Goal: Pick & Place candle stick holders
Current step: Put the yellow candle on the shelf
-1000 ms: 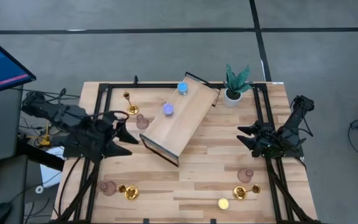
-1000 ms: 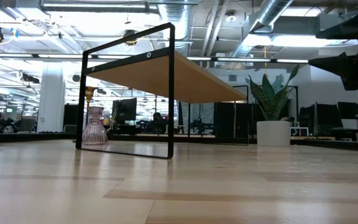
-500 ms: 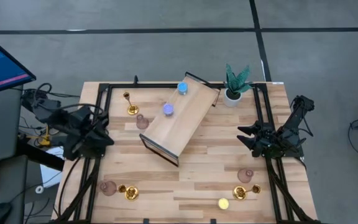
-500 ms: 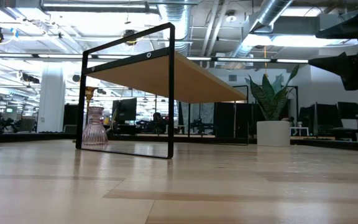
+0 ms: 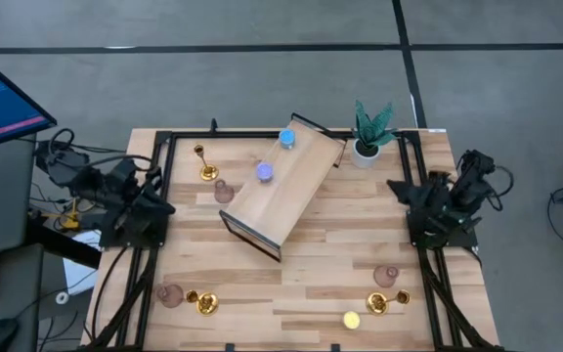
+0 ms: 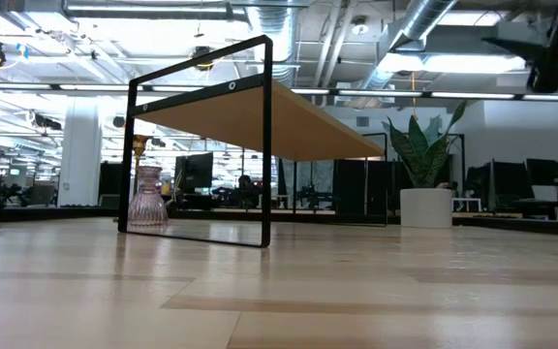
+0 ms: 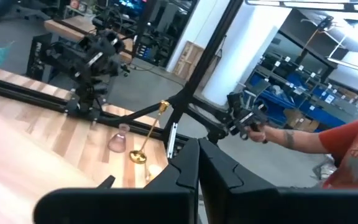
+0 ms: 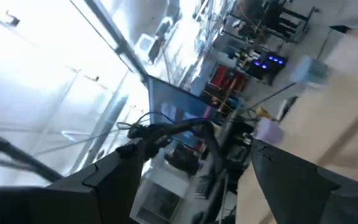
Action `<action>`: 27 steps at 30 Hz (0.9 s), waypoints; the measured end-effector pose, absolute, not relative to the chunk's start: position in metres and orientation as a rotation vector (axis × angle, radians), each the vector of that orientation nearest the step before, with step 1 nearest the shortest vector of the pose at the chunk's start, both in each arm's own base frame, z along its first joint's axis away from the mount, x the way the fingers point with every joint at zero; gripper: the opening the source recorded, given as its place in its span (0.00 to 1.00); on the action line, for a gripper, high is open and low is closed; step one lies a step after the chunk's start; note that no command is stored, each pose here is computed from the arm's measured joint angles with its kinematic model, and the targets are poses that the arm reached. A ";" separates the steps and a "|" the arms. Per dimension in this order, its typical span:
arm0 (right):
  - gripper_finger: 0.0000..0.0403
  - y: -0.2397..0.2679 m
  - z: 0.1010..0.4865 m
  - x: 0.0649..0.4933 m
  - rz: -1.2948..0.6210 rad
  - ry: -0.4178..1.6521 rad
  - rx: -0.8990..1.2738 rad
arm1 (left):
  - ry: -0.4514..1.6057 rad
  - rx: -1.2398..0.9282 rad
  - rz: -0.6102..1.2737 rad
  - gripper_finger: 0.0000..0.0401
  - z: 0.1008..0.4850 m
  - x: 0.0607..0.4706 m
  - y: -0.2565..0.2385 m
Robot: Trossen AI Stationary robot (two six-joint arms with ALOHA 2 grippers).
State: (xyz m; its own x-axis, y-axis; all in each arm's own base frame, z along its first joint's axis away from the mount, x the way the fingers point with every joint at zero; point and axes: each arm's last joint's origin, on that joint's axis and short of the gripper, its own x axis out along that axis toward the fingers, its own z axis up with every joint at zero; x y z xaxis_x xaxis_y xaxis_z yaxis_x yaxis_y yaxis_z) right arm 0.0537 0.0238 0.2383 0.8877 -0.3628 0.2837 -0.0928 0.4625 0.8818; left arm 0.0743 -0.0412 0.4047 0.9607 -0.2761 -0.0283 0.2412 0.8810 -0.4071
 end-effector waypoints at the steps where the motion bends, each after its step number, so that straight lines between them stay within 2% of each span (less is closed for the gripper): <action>1: 0.71 0.023 0.244 0.052 -0.151 -0.479 1.066 | 0.092 -0.417 -0.269 0.01 0.402 0.074 -0.041; 7: 0.71 0.008 0.298 0.038 -0.009 -0.555 1.079 | 0.143 -0.440 -0.243 0.01 0.377 0.077 -0.043; 18: 0.71 0.008 0.406 0.038 -0.037 -0.419 0.848 | 0.216 -0.466 -0.215 0.01 0.350 0.084 -0.047; 23: 0.71 0.033 0.444 0.058 -0.097 -0.329 0.567 | 0.221 -0.474 -0.213 0.02 0.348 0.084 -0.048; 27: 0.71 0.062 0.463 0.086 -0.274 -0.220 0.262 | 0.221 -0.473 -0.213 0.01 0.348 0.084 -0.048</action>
State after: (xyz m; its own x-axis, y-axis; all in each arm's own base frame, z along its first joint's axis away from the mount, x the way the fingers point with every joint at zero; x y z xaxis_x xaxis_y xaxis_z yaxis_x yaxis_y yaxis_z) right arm 0.0855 0.0623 0.4633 0.9392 -0.2941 0.1772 0.2375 0.9292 0.2833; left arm 0.0843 -0.0478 0.3480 0.9541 -0.2529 -0.1607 0.1508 0.8688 -0.4716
